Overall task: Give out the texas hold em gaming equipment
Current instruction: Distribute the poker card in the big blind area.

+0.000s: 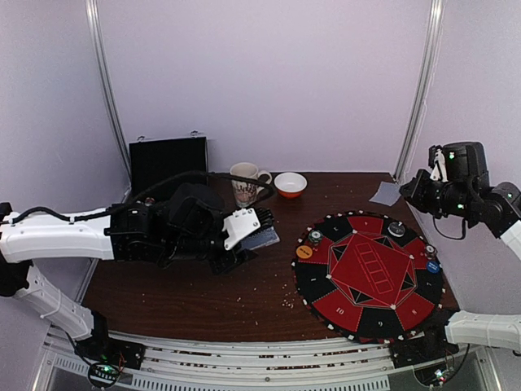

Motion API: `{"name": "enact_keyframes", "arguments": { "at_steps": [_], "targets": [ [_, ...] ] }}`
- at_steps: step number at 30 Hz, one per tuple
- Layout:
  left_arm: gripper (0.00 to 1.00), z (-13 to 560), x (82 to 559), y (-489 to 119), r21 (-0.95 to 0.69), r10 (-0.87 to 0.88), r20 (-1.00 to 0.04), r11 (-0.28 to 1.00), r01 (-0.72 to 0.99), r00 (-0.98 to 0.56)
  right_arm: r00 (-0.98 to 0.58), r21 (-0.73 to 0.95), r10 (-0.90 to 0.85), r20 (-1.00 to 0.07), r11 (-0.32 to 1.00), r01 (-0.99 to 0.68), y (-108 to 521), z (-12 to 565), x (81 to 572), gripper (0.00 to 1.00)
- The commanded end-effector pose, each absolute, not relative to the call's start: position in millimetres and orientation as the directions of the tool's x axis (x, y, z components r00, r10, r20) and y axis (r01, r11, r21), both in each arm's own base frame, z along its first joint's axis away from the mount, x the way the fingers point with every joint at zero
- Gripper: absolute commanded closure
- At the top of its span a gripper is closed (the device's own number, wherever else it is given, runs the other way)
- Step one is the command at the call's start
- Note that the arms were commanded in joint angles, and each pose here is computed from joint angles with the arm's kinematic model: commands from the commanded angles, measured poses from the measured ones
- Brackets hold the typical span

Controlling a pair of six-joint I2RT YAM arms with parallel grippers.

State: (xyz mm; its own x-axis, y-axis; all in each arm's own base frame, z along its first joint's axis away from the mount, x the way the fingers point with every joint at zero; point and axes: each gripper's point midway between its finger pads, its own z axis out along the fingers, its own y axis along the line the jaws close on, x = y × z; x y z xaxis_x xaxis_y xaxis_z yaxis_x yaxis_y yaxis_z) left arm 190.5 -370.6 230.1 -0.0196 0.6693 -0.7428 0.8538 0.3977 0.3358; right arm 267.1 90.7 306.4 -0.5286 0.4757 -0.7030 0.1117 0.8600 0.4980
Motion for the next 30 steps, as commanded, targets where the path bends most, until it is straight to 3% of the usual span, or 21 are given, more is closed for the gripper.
{"name": "enact_keyframes", "arguments": {
  "at_steps": [1,30],
  "targets": [
    [0.49,247,200,-370,0.344,0.612,-0.791,0.419,0.84,0.019,-0.539,0.417,0.448,-0.713,0.89,0.187,70,302,260,1.0],
    [0.5,242,231,-343,0.336,0.566,-0.824,0.468,0.817,0.015,-0.614,0.301,0.421,-0.668,0.907,0.295,46,270,247,1.0]
  ]
}}
